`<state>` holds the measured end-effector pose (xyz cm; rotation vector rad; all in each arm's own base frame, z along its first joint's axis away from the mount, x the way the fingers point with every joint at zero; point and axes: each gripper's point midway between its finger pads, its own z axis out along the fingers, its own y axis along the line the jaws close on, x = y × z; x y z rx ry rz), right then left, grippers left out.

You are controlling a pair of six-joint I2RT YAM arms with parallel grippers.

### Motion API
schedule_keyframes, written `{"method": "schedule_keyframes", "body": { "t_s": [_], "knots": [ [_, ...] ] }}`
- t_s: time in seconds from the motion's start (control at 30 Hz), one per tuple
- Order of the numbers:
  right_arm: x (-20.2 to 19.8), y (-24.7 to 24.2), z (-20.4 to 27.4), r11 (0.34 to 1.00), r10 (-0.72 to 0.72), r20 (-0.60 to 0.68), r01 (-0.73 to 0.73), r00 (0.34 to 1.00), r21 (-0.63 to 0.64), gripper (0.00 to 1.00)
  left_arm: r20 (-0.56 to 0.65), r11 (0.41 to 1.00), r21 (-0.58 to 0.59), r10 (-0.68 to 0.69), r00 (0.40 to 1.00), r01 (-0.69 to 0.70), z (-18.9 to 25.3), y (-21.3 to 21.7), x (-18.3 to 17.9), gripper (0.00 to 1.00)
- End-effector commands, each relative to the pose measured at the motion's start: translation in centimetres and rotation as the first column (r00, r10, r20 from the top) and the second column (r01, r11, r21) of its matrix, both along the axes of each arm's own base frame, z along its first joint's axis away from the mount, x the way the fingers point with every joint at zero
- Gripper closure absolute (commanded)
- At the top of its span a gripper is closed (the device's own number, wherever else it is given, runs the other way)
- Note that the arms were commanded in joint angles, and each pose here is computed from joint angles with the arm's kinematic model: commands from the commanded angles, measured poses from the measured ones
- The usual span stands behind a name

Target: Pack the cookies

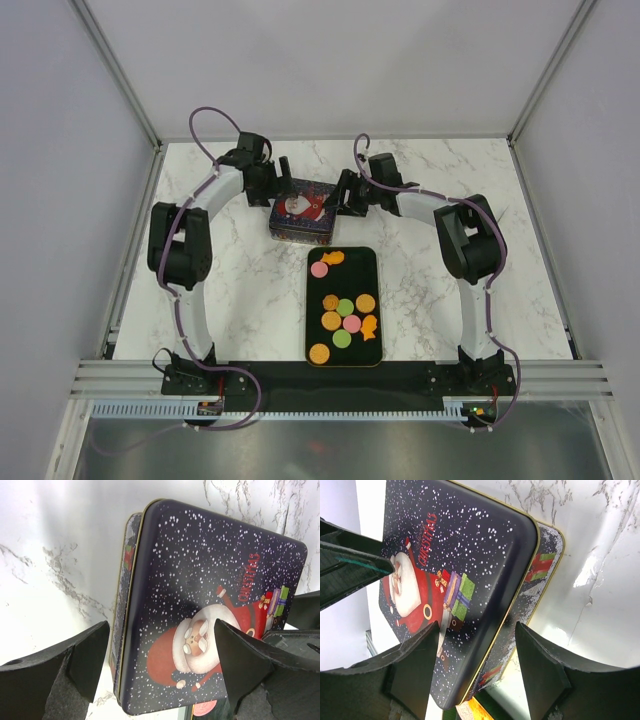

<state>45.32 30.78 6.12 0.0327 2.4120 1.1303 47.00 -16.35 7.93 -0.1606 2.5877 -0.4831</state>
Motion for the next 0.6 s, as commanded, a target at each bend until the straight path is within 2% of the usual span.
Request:
{"method": "schedule_keyframes", "body": {
  "t_s": [0.0,0.57],
  "knots": [
    [0.2,0.0,1.8,0.999,0.010,0.055,-0.007,0.998,-0.040,0.30,0.044,1.000,0.009,0.003,0.999,-0.004,2.0,0.5,-0.3,0.07],
    [-0.1,0.3,2.2,0.997,0.037,0.077,-0.031,0.996,-0.077,0.30,-0.021,0.994,-0.108,0.003,1.000,-0.005,1.4,0.6,-3.8,0.05]
  ]
}}
